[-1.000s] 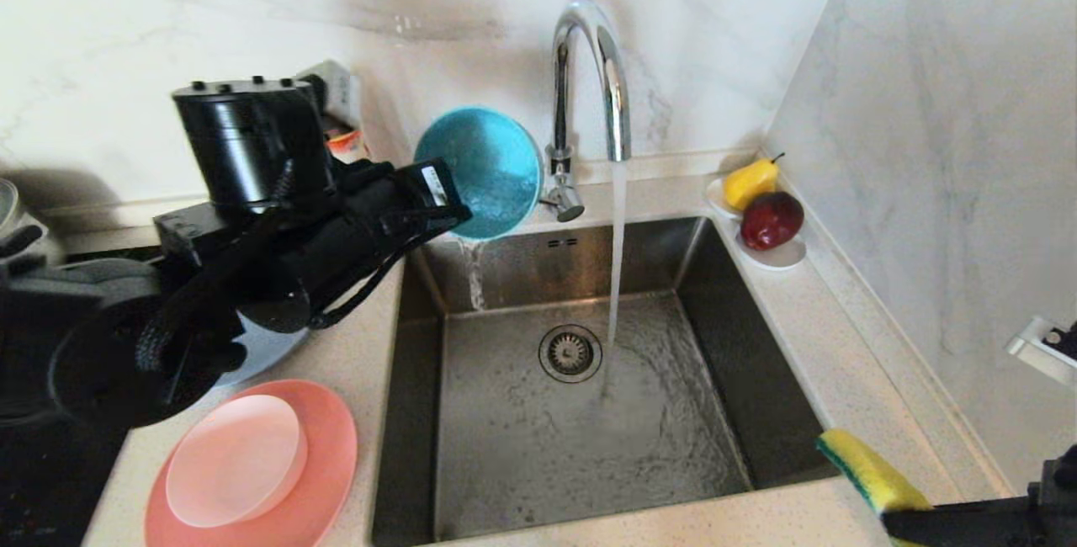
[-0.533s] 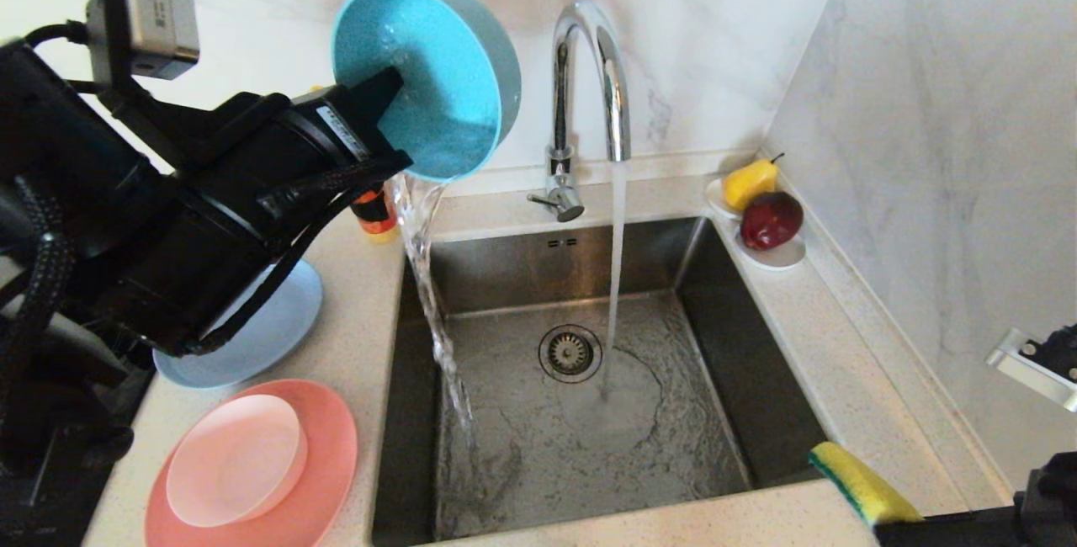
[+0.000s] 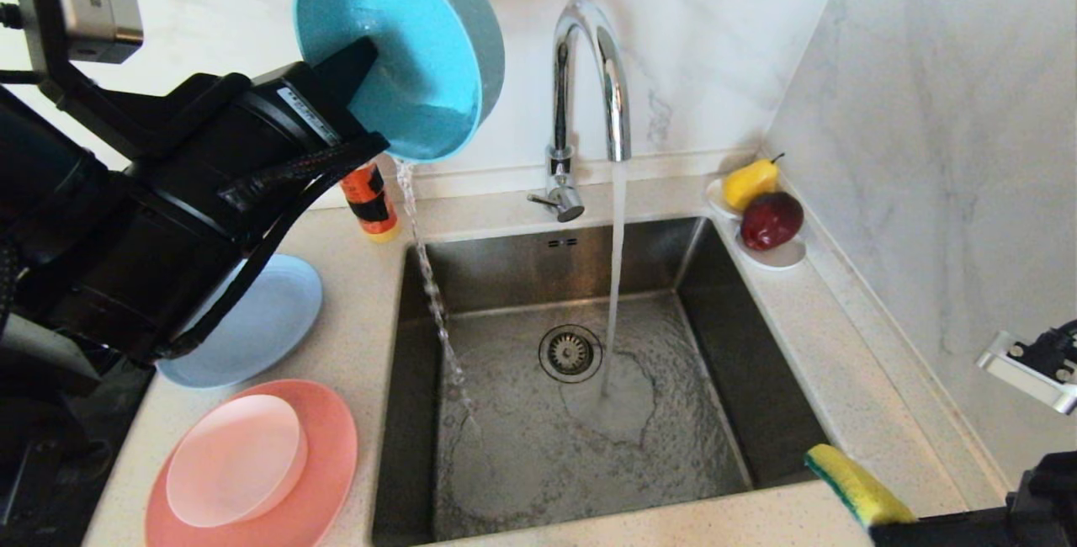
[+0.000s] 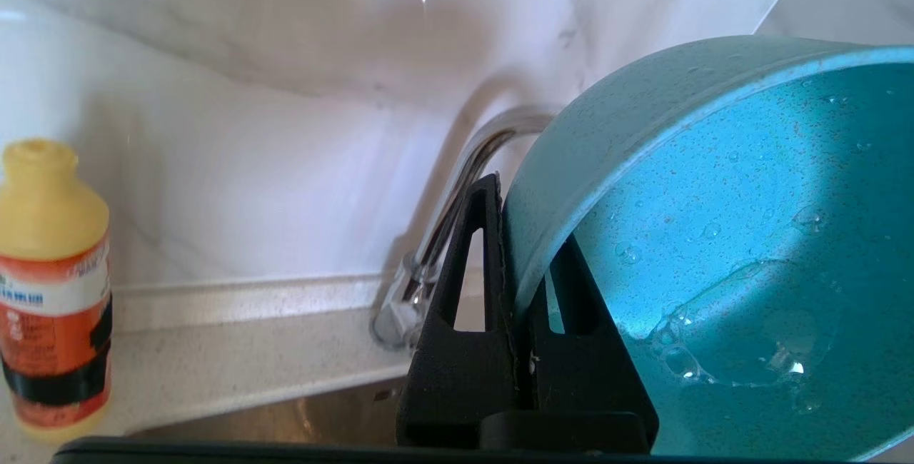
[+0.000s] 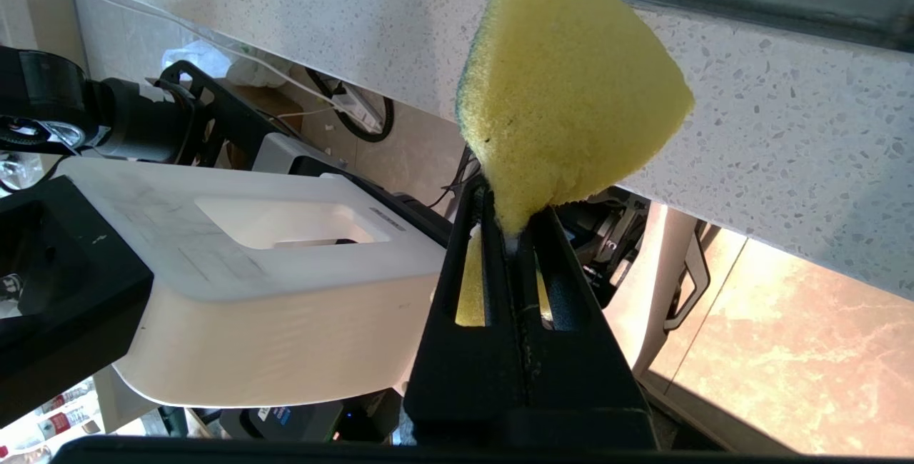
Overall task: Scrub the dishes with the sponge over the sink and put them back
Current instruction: Wash the bowl
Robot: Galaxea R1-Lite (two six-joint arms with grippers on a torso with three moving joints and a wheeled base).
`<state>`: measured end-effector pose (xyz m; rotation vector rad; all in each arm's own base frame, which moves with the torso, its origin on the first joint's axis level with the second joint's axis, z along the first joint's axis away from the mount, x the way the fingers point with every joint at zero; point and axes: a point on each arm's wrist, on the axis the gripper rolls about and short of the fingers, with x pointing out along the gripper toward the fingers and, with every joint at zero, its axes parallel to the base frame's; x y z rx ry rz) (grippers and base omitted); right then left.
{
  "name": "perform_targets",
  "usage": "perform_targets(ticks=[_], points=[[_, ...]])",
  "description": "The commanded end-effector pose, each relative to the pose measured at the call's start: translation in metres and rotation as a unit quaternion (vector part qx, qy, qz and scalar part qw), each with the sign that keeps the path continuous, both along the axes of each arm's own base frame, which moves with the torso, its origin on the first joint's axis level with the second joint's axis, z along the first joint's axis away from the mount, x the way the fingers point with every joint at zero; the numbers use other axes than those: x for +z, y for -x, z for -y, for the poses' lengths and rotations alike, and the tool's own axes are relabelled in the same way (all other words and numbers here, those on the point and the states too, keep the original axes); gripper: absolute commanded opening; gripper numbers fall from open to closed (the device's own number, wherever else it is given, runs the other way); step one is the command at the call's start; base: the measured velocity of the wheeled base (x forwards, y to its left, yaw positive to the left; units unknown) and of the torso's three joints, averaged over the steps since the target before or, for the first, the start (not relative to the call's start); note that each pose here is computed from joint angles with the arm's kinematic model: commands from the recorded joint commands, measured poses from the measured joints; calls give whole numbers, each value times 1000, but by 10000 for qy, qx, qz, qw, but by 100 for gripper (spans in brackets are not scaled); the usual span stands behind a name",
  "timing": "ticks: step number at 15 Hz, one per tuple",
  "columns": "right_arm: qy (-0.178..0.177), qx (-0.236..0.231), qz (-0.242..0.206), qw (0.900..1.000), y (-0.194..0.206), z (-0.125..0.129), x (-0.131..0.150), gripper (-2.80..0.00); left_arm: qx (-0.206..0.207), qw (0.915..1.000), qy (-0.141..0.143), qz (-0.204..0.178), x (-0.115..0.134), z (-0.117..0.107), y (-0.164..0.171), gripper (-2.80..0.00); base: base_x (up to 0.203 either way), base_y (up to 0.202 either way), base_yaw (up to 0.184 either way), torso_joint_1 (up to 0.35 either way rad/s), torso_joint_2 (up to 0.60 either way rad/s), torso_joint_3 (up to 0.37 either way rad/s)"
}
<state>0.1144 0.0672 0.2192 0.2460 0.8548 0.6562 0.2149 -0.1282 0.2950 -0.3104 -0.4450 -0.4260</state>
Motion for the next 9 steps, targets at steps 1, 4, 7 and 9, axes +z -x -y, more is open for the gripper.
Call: perform_targets(ticks=[1,4,7,9], points=[[3,6,-40,10000,-1,0,-1,-280,-4,10000,40,41,1,0,0,-280,0,0,0,0,0,0],[-10,12,-12,10000,0,-1,1,-280,-2,9998,-49,-166,-6,2,-3,-280,0,0,0,0,0,0],[-227,204,71,9995,1,-1,9,-280,87,9888,-837,-1230,-34,5,-9,-280,0,0,0,0,0,0],[-398,396,63,9984,0,-3,15,-280,50,9690,-1359,-2065,-52,7,-11,-280,0,0,0,0,0,0]])
